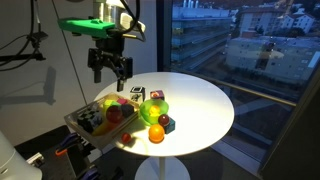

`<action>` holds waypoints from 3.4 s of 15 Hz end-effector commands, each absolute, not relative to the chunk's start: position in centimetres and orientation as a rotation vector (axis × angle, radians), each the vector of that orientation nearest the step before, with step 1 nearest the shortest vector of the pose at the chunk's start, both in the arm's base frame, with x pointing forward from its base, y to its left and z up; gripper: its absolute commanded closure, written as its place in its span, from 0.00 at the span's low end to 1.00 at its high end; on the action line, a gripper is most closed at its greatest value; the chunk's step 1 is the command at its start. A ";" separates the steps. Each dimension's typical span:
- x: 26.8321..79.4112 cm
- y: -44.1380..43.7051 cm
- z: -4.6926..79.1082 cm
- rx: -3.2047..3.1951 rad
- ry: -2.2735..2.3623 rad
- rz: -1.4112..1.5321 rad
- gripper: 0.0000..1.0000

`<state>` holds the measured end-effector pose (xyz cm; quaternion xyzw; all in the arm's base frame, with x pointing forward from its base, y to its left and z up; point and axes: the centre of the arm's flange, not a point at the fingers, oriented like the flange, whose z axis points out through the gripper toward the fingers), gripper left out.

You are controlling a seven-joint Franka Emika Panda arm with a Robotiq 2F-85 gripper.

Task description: Remove the plastic apple from the crate and put it on the table

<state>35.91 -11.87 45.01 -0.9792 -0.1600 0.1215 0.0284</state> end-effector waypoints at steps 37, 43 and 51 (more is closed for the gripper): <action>41.7 0.8 31.5 -3.109 -0.529 0.371 0.00; 41.7 0.8 31.5 -3.109 -0.529 0.373 0.00; 41.6 0.9 29.7 -3.101 -0.545 0.264 0.00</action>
